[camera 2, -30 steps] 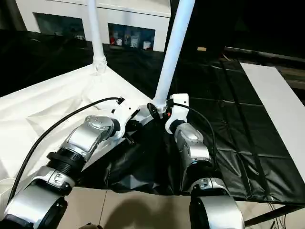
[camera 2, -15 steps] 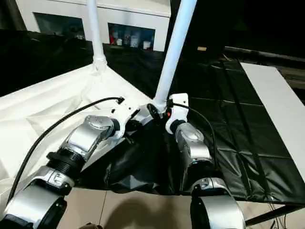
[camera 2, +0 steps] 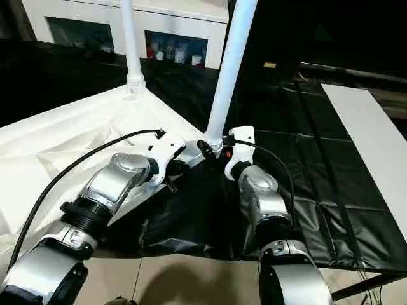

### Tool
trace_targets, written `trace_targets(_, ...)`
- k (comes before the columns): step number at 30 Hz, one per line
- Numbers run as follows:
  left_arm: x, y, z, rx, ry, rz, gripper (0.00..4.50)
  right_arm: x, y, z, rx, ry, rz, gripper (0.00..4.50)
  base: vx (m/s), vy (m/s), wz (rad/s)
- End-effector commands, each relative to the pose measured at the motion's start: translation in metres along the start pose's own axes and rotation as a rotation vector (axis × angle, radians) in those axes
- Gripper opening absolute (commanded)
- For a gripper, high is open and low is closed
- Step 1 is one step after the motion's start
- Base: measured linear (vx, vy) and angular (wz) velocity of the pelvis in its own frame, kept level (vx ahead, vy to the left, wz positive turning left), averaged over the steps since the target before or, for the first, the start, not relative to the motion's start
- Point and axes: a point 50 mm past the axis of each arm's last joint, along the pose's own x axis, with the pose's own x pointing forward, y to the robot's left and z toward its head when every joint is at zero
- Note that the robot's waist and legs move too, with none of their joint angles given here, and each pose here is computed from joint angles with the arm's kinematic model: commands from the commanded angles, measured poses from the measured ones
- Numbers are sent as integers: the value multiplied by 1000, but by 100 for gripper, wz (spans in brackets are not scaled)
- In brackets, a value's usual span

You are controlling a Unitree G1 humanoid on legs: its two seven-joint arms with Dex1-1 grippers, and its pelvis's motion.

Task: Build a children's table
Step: Insert table leg to table base

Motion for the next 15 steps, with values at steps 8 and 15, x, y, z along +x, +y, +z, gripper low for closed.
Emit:
trace_targets(8, 3, -16, 20, 70, -70, -114, 0, -3, -6, -3, -8, 26, -16, 392, 0, 0, 0)
trace_targets(15, 2, -16, 20, 72, -67, -119, 0, -3, -9, -2, -14, 24, -21, 392, 0, 0, 0)
